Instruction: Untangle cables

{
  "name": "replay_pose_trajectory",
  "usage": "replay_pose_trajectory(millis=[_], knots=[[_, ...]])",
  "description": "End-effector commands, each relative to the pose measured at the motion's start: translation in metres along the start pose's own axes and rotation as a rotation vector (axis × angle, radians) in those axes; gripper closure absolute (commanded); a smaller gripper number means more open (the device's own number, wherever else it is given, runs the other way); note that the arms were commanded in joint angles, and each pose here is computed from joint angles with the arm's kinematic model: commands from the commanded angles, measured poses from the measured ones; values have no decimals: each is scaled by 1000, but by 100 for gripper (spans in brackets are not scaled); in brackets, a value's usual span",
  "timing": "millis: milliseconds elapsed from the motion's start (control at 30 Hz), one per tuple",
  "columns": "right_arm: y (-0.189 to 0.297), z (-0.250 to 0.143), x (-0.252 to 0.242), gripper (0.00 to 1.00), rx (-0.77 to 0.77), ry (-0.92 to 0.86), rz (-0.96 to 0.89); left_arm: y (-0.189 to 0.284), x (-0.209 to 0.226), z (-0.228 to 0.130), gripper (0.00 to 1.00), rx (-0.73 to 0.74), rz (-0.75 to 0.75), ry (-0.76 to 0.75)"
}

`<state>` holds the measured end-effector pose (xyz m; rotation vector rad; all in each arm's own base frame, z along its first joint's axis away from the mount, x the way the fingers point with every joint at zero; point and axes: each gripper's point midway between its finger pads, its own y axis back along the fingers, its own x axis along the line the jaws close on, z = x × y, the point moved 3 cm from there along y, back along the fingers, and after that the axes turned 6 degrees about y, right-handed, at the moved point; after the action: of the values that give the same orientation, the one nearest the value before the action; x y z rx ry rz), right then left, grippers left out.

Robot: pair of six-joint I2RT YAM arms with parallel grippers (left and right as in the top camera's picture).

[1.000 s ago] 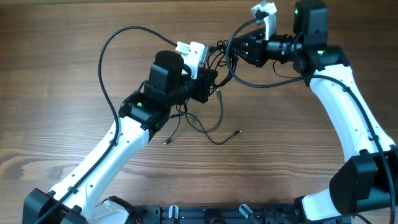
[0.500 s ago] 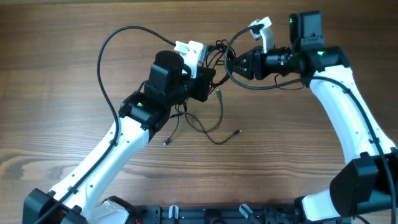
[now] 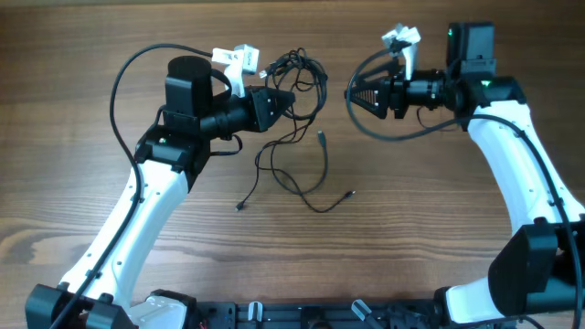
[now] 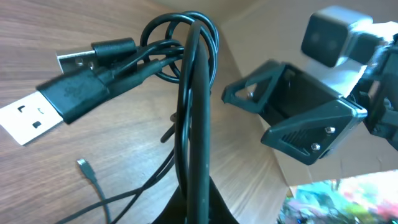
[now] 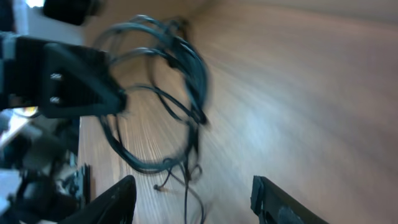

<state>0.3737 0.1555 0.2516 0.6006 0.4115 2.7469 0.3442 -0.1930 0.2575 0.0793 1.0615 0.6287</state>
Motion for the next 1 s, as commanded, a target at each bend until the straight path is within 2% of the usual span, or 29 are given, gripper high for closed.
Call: replay_pose_trajectory(millis=[0,333,400,500,633,700,800,833,900,967], knots=[[-6,18,28,39,-66,193,120,-3,-17,-9,96,43,-60,-15],[-10,20,24,43,-56,227,84,-9,-22,-19,96,77,-67,-15],[-22,12,12,43,23,232,-35,-9,-23,-19,96,80,-70,-7],[-31,4,16,46,75,229,-53,-9,-23,-19,96,79,-70,-7],[-38,-11,7,55,171,221,-147,-9,-25,-18,96,77,-83,-16],[-45,-19,1,63,220,222,-195,-8,-30,-19,96,88,-112,-25],[-56,-24,1,70,237,226,-181,-8,-31,-20,96,95,-120,-25],[-56,-21,1,76,228,235,-185,-8,-31,-20,96,97,-123,-25],[-56,-16,-1,95,208,254,-193,-8,-31,-20,96,97,-123,-25],[-53,-13,-4,96,204,227,-221,-8,-31,-20,96,94,-119,-29]])
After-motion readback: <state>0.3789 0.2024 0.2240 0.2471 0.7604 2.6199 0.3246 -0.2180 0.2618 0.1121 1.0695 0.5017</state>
